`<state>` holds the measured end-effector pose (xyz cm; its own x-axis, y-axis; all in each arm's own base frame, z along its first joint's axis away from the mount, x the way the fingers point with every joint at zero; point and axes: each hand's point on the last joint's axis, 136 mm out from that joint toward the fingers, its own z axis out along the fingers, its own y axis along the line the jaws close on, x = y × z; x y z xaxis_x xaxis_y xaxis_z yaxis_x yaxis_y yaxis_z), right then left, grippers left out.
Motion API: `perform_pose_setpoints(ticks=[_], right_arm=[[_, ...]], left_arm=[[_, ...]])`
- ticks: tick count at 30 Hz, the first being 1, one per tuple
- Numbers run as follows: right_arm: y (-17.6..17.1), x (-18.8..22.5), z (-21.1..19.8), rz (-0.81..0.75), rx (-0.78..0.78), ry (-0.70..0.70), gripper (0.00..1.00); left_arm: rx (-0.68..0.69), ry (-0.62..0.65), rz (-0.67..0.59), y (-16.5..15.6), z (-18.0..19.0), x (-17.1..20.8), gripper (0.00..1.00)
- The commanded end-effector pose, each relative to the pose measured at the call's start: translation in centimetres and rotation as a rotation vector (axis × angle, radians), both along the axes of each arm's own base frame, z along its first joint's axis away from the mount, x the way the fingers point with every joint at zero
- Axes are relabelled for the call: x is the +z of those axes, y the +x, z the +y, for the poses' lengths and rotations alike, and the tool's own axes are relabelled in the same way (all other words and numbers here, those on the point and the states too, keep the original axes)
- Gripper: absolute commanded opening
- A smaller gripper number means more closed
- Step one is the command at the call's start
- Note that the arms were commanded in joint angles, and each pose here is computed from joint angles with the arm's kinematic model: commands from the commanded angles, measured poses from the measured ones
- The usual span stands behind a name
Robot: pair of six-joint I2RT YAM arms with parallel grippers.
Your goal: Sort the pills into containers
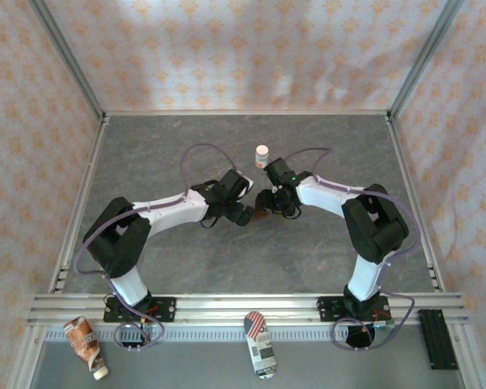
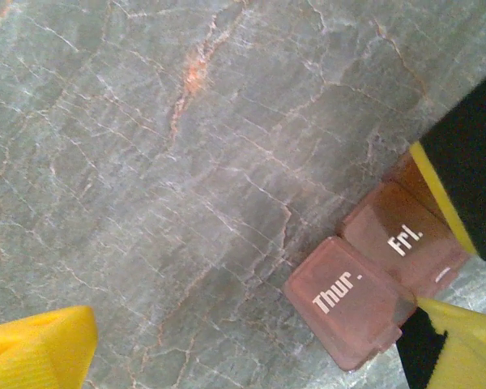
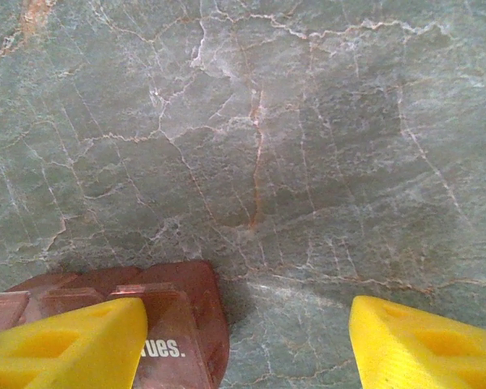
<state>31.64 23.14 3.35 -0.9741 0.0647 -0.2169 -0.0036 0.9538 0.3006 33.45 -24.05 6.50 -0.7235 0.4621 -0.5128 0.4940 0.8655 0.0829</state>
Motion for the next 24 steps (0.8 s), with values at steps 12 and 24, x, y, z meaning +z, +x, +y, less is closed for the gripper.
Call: perform_pose_setpoints(ticks=[12,24], right_arm=[[-1.4,-2.9,-1.5,0.064,-0.014,-0.079,0.67],[-1.6,-3.3,-1.5,0.073,-0.017,-0.08,0.67]], left_arm=[[0.047,0.021,-0.02,2.7,0.9,-0.4,0.95],[0.107,-0.004,-0.015,3.5,2.1,-1.0,0.95]])
